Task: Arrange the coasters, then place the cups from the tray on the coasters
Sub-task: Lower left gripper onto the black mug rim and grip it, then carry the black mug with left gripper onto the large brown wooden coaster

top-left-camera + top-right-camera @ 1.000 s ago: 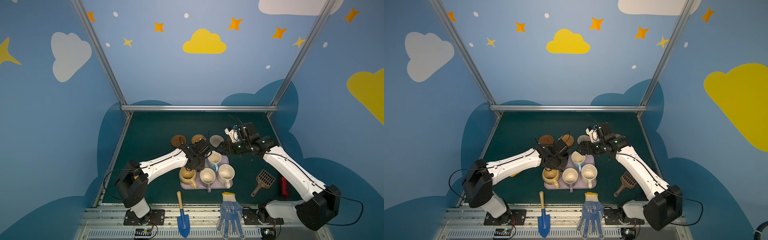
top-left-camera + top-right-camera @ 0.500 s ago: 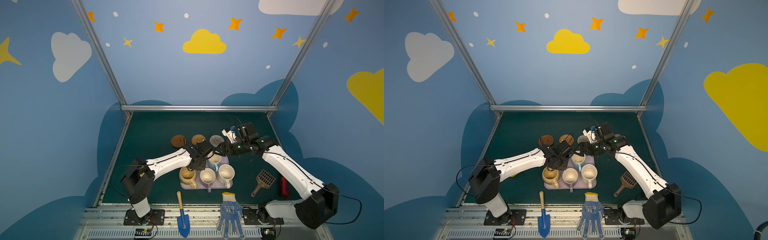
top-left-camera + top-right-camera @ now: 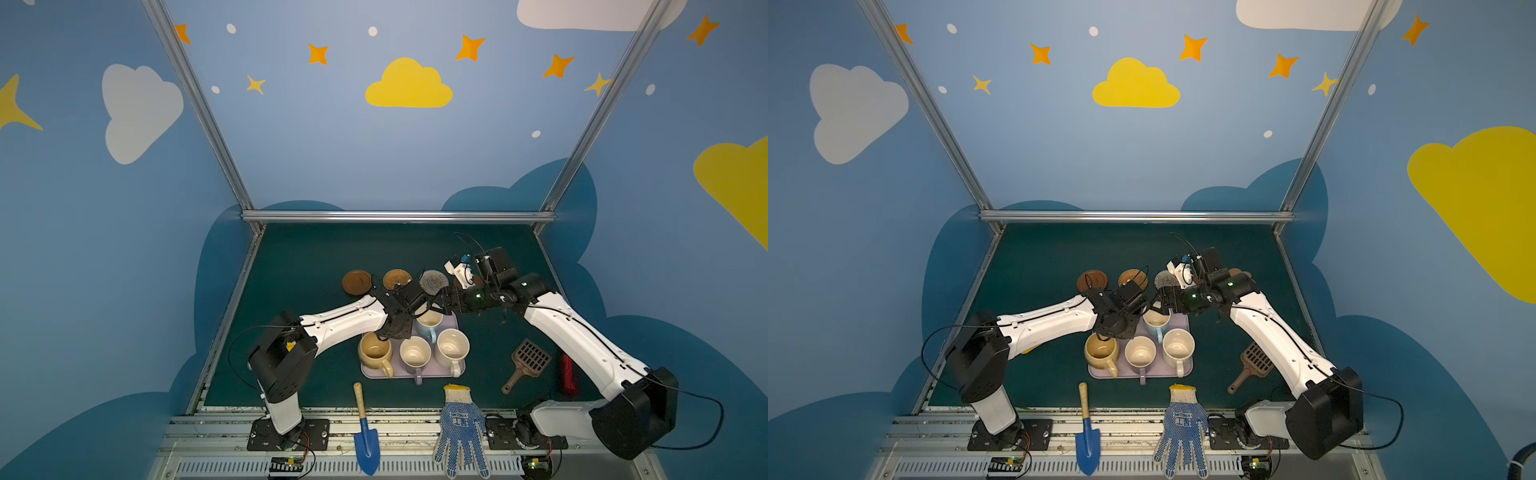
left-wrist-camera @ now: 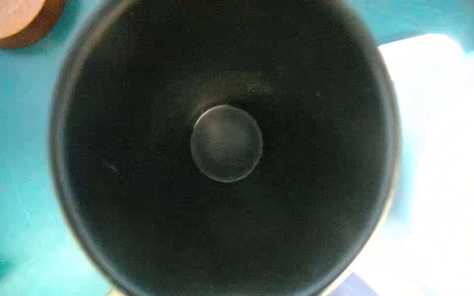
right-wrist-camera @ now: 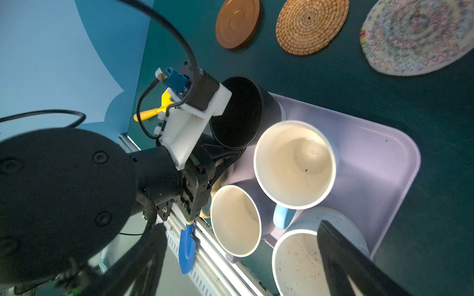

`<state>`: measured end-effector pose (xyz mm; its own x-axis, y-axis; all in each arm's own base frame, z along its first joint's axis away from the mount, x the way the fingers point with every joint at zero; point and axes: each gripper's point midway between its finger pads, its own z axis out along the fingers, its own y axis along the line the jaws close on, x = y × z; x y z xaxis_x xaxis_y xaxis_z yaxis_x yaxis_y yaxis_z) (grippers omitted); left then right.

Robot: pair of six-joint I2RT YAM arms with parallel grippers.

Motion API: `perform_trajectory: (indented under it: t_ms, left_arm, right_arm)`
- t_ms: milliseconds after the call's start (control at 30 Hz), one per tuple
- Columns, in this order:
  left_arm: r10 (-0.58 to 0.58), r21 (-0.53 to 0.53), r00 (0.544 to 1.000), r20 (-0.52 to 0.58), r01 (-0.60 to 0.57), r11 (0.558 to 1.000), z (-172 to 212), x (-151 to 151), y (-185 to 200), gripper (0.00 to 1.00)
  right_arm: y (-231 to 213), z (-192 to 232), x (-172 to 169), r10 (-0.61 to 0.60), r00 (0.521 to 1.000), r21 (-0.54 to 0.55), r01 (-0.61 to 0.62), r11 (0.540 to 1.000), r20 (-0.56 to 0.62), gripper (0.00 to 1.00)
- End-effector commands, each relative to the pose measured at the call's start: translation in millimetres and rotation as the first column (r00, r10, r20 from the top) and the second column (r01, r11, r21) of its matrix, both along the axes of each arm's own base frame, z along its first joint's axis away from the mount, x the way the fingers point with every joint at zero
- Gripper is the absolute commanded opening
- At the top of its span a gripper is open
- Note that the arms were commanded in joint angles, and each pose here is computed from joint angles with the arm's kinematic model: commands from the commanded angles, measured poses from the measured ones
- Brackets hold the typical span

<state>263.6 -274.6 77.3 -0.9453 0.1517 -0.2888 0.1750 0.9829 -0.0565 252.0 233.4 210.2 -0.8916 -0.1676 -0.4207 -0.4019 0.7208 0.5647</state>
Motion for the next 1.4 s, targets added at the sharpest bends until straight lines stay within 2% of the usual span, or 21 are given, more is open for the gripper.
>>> perform_trajectory:
  t_ms: [0, 167, 733, 933, 1167, 1233, 1367]
  left_arm:
    - [-0.009, 0.015, 1.000, 0.005, 0.009, 1.000, 1.5, 3.3, 0.2, 0.08]
    - [-0.012, 0.013, 1.000, 0.004, 0.012, 1.000, 4.0, 3.9, -0.4, 0.03]
    - [0.032, -0.045, 0.995, 0.099, -0.028, 0.999, 46.9, 16.2, 11.0, 0.03]
    - [0.056, -0.107, 0.991, 0.121, -0.043, 0.993, 61.7, 20.6, 13.1, 0.03]
    - [0.075, -0.116, 0.986, 0.148, -0.058, 0.992, 75.0, 26.5, 21.5, 0.03]
    - [0.080, -0.130, 0.984, 0.156, -0.060, 0.990, 80.5, 31.4, 25.6, 0.03]
    - [0.082, -0.220, 0.979, 0.186, -0.039, 0.975, 95.2, 44.3, 29.9, 0.03]
  right_arm:
    - [-6.8, 0.8, 0.5, -0.013, 0.999, -0.021, 0.014, 1.000, 0.036, 0.91]
    - [-6.9, 0.6, 3.4, -0.027, 0.999, -0.023, 0.028, 0.999, 0.037, 0.91]
    - [-6.6, 13.5, 3.3, -0.031, 0.995, 0.017, 0.030, 0.999, 0.095, 0.91]
    - [2.6, 22.0, -0.2, 0.001, 0.994, 0.065, -0.009, 0.998, 0.113, 0.91]
    - [15.5, 27.3, 1.3, 0.026, 0.991, 0.078, -0.036, 0.996, 0.132, 0.91]
    - [21.2, 30.5, 2.4, 0.039, 0.988, 0.070, -0.050, 0.996, 0.152, 0.91]
    - [32.8, 48.5, 8.9, 0.041, 0.963, 0.044, -0.054, 0.998, 0.268, 0.91]
